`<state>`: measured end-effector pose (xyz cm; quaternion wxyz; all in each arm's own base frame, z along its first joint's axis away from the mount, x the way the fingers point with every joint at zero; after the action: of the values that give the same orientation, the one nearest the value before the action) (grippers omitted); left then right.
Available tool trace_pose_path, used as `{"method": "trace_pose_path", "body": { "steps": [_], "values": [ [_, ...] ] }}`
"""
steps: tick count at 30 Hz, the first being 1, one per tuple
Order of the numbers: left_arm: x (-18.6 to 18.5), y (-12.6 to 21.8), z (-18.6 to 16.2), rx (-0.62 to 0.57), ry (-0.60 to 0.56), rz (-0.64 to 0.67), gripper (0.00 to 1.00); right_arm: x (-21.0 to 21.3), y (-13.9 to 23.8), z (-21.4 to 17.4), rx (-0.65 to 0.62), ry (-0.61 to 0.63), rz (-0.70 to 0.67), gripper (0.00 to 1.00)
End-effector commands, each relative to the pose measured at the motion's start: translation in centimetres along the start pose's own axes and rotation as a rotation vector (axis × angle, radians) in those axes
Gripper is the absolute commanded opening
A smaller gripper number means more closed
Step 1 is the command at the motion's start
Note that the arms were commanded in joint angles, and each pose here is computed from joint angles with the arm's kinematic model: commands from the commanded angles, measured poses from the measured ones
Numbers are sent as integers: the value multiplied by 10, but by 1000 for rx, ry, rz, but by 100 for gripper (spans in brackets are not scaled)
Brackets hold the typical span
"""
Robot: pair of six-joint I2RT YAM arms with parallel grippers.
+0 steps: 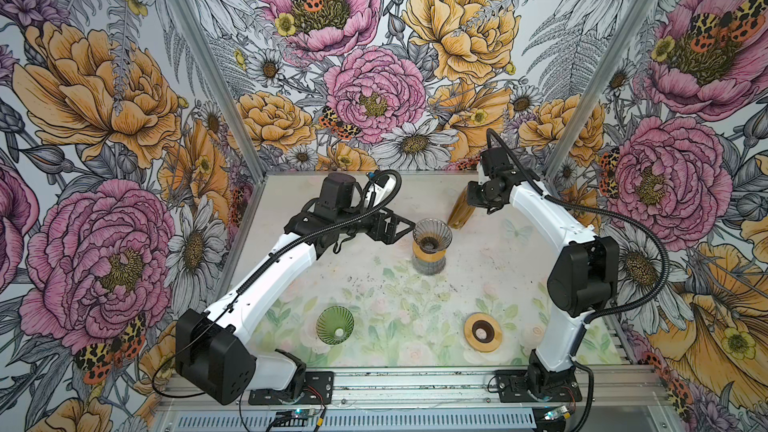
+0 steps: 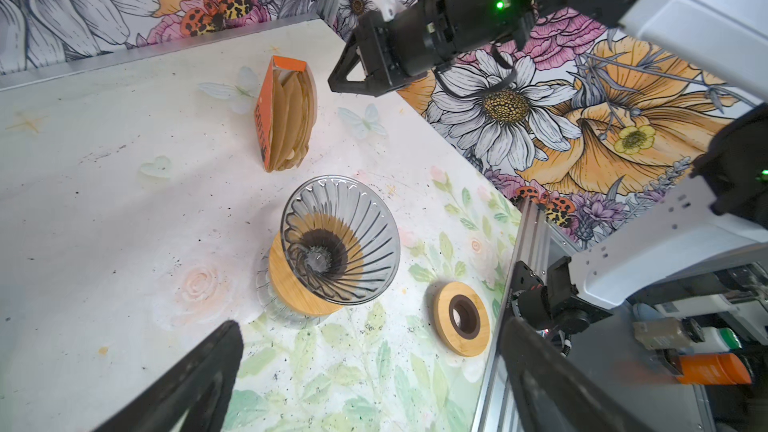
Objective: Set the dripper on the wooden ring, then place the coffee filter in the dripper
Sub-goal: 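Move the right gripper over the brown paper filter stack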
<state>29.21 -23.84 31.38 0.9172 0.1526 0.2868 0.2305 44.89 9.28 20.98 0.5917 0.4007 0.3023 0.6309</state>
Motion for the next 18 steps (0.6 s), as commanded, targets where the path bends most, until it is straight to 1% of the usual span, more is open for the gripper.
{"method": "trace_pose_path", "body": {
  "steps": [1,12,18],
  "values": [
    [-9,5,8,-22,2,-64,99,-3,-1,18,-45,31,8,16],
    [-7,4,8,-19,7,-65,99,-14,-29,28,-20,28,-7,15],
    [-3,5,8,-28,8,-37,99,-17,-40,33,-11,20,-2,15]
  ]
}}
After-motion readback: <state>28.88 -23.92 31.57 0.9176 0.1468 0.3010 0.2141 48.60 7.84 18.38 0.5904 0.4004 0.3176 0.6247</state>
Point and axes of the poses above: each gripper's point midway between its finger pads, its own y axis back along the fingers, its own x axis along the line the jaws close on, z = x × y, the point moved 4 cm from there along y, back along the fingers, and after that the axes turned 2 degrees about y, right-handed, at the moved point
